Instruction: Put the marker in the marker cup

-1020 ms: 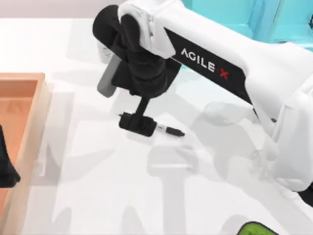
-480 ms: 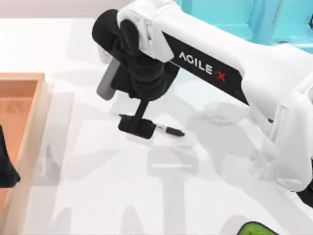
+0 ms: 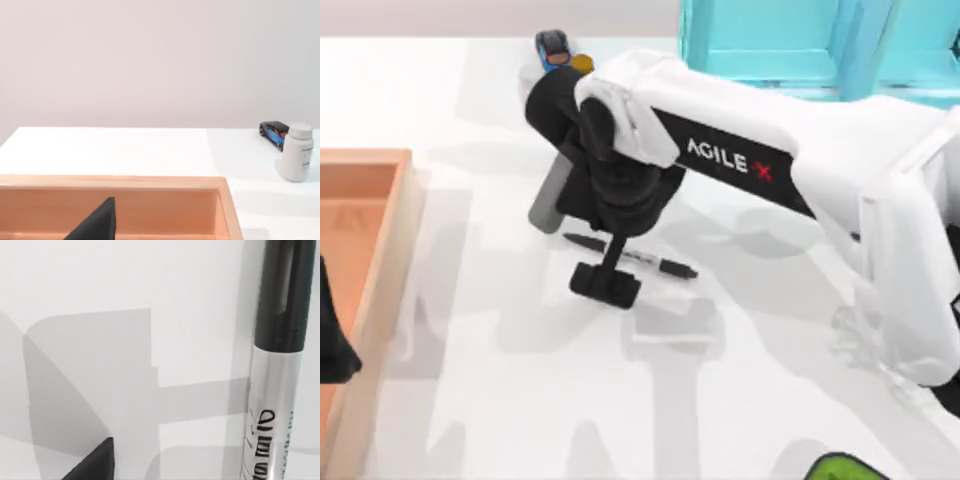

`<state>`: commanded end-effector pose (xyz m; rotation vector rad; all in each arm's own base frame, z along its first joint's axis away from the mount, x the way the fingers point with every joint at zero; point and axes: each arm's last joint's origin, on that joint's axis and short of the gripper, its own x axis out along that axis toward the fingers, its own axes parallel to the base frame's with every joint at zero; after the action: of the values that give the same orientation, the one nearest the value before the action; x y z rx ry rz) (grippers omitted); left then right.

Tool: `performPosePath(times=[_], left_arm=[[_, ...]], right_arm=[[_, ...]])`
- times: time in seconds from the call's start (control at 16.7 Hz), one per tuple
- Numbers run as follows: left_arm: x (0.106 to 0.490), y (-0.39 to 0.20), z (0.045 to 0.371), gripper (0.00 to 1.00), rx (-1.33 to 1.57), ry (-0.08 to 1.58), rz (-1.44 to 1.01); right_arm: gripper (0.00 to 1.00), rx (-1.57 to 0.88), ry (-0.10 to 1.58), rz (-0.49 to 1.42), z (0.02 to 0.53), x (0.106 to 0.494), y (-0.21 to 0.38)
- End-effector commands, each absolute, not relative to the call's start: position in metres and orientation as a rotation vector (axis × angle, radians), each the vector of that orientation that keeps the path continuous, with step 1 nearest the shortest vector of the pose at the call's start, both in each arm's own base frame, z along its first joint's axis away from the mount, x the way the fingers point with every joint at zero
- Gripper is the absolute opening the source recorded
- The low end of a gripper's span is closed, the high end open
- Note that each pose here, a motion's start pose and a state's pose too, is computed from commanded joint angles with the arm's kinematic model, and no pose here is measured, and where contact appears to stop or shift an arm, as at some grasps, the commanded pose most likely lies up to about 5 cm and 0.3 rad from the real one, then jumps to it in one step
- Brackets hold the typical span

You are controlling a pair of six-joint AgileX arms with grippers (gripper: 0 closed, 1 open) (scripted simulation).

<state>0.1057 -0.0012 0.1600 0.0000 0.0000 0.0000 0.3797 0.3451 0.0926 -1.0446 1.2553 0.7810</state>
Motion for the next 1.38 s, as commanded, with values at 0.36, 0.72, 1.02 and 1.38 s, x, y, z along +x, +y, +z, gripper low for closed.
performPosePath(times=[0.36, 0.72, 1.02, 1.38], left_arm=[[0.1057, -0.0012, 0.16, 1.0, 0.0, 0.0, 0.0], [0.1057, -0.0012, 0.16, 1.0, 0.0, 0.0, 0.0], [0.1057, -0.0012, 0.16, 1.0, 0.0, 0.0, 0.0], [0.1057, -0.0012, 0.16, 1.0, 0.0, 0.0, 0.0]], right_arm=[[0.92, -1.045, 1.257, 0.781, 0.0841, 0.3803, 0.3437], [0.47, -1.045, 1.257, 0.781, 0.0841, 0.3803, 0.3437], [0.1, -1.045, 1.257, 0.781, 0.0841, 0.3803, 0.3437], [0.0, -1.045, 1.257, 0.781, 0.0841, 0.3803, 0.3437]])
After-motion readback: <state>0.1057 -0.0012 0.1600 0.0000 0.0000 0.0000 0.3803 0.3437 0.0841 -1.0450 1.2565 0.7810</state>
